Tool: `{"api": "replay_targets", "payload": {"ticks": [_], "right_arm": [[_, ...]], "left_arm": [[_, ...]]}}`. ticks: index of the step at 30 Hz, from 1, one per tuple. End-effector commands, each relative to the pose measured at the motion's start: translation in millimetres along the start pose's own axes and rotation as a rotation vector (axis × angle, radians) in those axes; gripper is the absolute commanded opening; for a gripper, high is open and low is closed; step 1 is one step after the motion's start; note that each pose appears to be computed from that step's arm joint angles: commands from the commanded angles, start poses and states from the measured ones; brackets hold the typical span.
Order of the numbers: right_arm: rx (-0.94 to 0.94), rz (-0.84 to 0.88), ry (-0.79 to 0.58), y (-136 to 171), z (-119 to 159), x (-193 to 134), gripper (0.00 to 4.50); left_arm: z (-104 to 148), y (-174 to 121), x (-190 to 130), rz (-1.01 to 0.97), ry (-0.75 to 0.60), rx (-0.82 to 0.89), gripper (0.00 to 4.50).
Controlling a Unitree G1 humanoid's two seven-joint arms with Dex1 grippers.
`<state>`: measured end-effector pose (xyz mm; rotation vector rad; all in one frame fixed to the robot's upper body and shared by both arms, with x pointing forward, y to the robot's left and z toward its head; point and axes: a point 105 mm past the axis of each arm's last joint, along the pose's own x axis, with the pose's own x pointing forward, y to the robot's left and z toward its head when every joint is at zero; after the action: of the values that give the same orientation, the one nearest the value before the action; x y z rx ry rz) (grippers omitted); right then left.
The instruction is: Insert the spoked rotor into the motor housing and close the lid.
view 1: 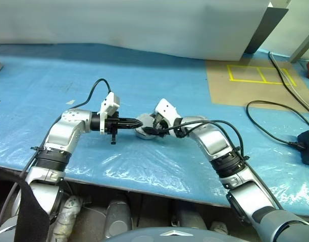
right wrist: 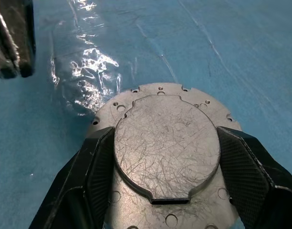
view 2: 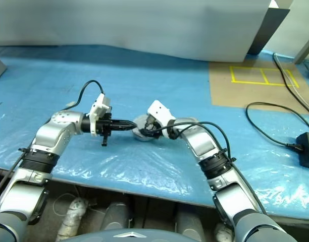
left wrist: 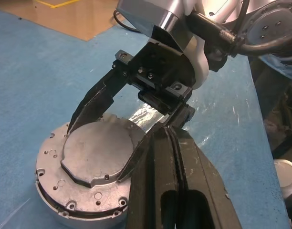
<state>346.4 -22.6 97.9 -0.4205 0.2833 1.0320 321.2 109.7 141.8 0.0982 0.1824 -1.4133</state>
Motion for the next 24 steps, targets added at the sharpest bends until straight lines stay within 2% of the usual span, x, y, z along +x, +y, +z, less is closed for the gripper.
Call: {"api": "replay_targets", "payload": {"ticks": [1, 6, 9, 13, 16, 18, 24], "right_arm": [[0.002, -0.011, 0.129, 0.9, -37.3, 1.0, 2.95], [0.076, -0.015, 0.116, -0.2, -37.0, 3.1, 2.95], [0.145, 0.011, 0.031, -0.5, -13.7, 3.8, 2.95], [0.207, 0.006, 0.0, -6.0, 4.7, 5.0, 2.95], [0.158, 0.019, -0.001, -2.8, 17.4, 5.3, 2.95], [0.104, 0.0, 0.055, -2.7, 6.1, 8.3, 2.95], [0.107, -0.029, 0.199, 3.7, -37.5, 17.5, 2.95]], "left_arm": [[12.4, 1.4, -1.7, 0.007, -0.021, 0.049, 0.0], [11.6, 1.5, -2.0, 0.012, -0.021, 0.046, 0.0], [11.5, 1.2, -2.0, 0.013, -0.022, 0.045, 0.0], [11.9, 2.0, -2.1, 0.015, -0.021, 0.047, 0.0], [11.8, 2.1, -2.0, 0.016, -0.021, 0.048, 0.0], [11.3, 1.8, -1.3, 0.016, -0.022, 0.048, 0.0], [10.5, 2.2, -0.9, 0.022, -0.023, 0.047, 0.0]]}}
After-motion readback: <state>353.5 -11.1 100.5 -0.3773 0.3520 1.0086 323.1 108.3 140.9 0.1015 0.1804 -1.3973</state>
